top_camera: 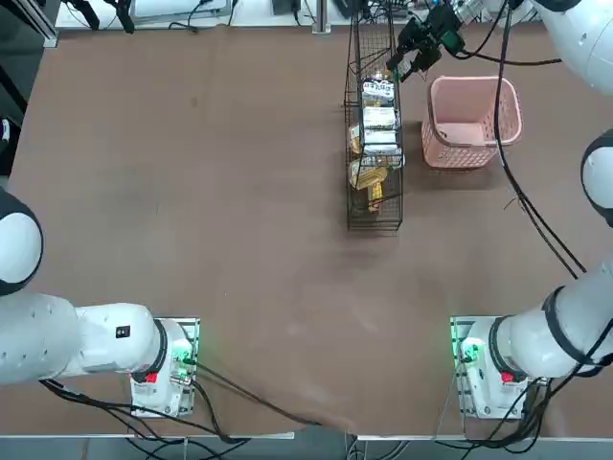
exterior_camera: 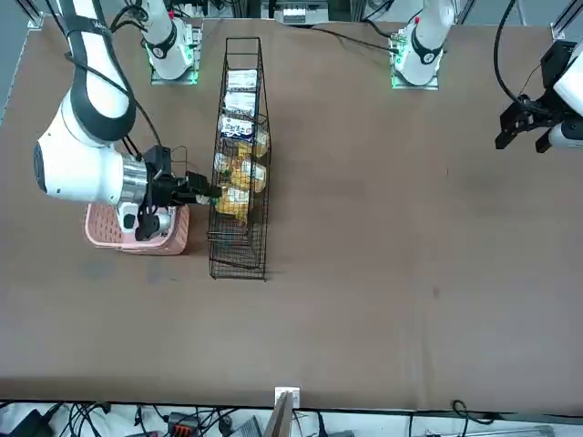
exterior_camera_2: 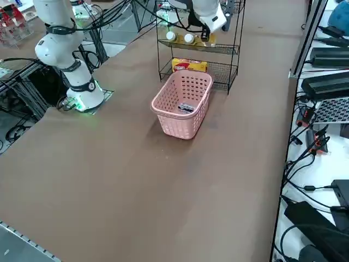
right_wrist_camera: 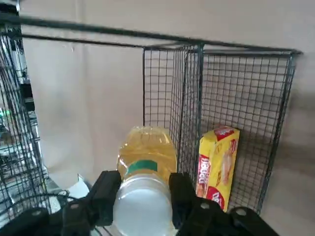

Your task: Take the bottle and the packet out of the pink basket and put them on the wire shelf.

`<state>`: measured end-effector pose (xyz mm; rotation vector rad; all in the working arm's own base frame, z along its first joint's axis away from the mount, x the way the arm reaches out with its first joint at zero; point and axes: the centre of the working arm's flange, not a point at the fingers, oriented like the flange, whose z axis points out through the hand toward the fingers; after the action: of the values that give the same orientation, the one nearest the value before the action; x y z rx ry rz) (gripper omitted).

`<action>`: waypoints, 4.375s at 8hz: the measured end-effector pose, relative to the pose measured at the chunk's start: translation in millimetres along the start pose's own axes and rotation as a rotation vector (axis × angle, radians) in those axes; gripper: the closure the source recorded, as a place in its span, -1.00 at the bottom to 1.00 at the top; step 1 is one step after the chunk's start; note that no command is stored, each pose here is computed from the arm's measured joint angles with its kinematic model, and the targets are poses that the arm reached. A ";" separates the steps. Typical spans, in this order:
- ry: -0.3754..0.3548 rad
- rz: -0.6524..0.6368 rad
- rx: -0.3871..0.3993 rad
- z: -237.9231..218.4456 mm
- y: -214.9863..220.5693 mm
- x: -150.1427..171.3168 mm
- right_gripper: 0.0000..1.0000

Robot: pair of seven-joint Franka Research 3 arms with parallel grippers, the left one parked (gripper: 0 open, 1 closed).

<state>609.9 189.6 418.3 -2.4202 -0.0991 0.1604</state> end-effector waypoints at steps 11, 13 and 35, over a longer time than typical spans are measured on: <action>0.020 0.020 -0.003 15.0 12.7 9.8 -0.11; 0.016 0.023 0.000 17.7 13.7 10.2 -0.11; 0.054 -0.012 -0.052 1.9 15.8 17.9 -1.00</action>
<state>627.9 180.9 404.8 -2.4732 -0.0946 0.0884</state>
